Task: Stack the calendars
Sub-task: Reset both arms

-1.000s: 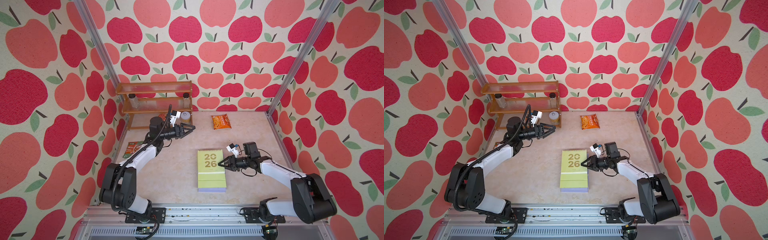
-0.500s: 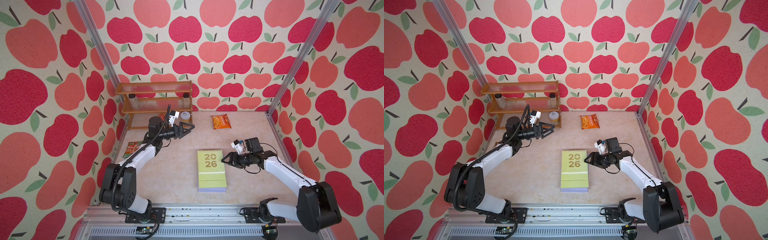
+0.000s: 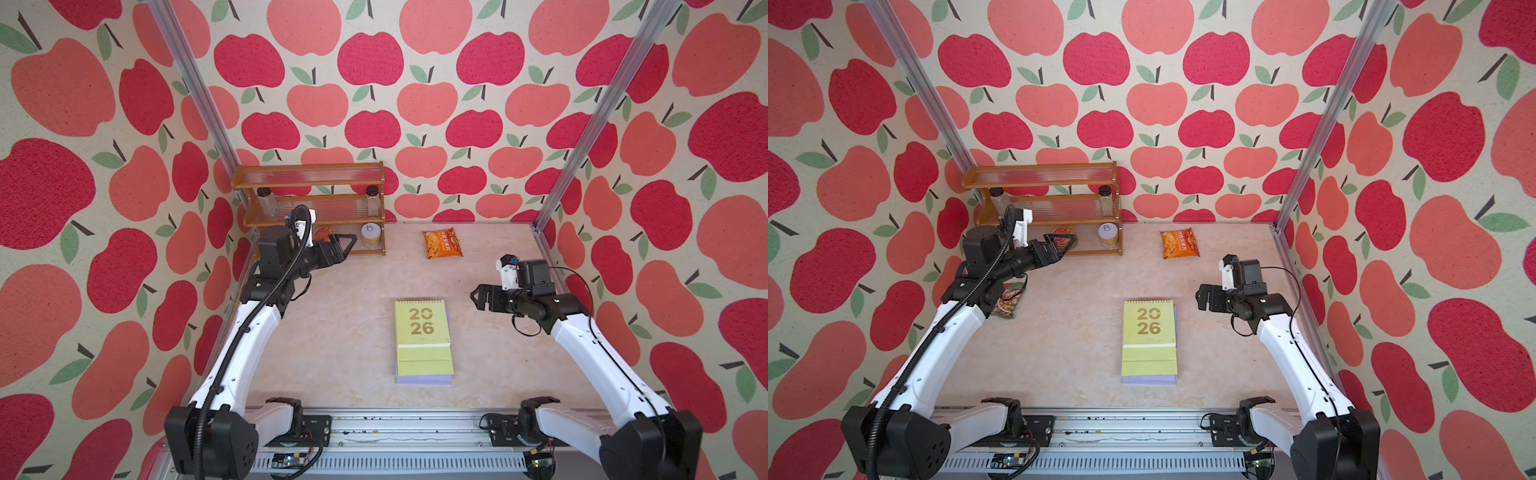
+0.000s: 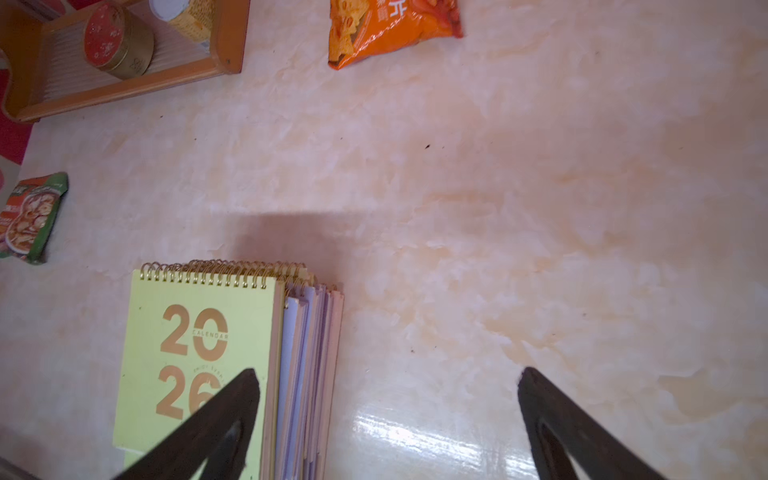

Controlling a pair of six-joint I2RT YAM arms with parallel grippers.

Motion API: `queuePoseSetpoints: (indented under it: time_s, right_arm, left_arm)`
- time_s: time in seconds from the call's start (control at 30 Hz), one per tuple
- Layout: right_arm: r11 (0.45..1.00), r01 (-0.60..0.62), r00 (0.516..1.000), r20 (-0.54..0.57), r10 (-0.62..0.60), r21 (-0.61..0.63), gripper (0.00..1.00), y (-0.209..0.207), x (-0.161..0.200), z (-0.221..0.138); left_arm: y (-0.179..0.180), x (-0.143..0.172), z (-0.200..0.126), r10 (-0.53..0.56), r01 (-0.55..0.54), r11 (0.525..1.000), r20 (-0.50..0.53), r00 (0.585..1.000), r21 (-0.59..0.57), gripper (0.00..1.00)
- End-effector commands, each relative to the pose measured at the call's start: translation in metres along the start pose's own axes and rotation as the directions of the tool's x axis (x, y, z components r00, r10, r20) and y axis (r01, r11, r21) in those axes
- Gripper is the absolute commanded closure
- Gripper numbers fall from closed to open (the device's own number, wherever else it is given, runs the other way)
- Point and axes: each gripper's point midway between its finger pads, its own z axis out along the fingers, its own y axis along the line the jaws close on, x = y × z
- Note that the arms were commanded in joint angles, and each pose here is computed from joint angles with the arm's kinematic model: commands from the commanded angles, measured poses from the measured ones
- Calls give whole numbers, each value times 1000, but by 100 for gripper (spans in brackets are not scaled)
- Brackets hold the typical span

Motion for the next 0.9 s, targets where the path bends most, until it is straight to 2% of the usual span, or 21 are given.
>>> queuePoseSetpoints:
  time_s: [0.0, 0.1, 0.17, 0.3, 0.37, 0.43, 0.6, 0.73, 0.8, 0.87]
  right_arm:
    - [993, 76, 997, 21, -78, 95, 1, -26, -10, 1]
    - [989, 94, 995, 15, -96, 114, 1, -38, -11, 8]
    - [986, 107, 993, 42, -113, 130, 1, -45, -13, 12]
    - [981, 83, 981, 157, -111, 178, 1, -58, -26, 10]
    - [973, 82, 969, 212, -129, 216, 1, -65, -33, 9]
    - [961, 82, 953, 260, -153, 264, 1, -73, -38, 9]
    - [920, 36, 924, 338, -180, 390, 1, -100, -43, 20]
    - [887, 44, 939, 284, -194, 460, 1, -118, -39, 43]
    - [880, 29, 948, 266, -175, 474, 1, -126, -36, 56]
    - [890, 73, 949, 242, -200, 450, 1, -123, -32, 71]
  left_arm:
    - [75, 18, -20, 34, -28, 923, 9, 999, -383, 1]
    - [97, 18, -35, 87, -53, 869, 47, 995, -492, 1]
    - [108, 21, -35, 141, -91, 848, 57, 988, -522, 1]
    - [129, 31, -29, 250, -162, 816, 86, 964, -555, 1]
    - [144, 38, -29, 282, -180, 784, 83, 956, -594, 1]
    - [164, 49, -32, 279, -176, 737, 57, 959, -653, 1]
    - [196, 77, -21, 274, -243, 700, -61, 960, -672, 1]
    - [218, 93, -10, 338, -299, 677, -77, 938, -673, 1]
    - [229, 101, -7, 353, -314, 674, -83, 932, -668, 1]
    - [236, 108, -3, 370, -337, 682, -92, 925, -649, 1]
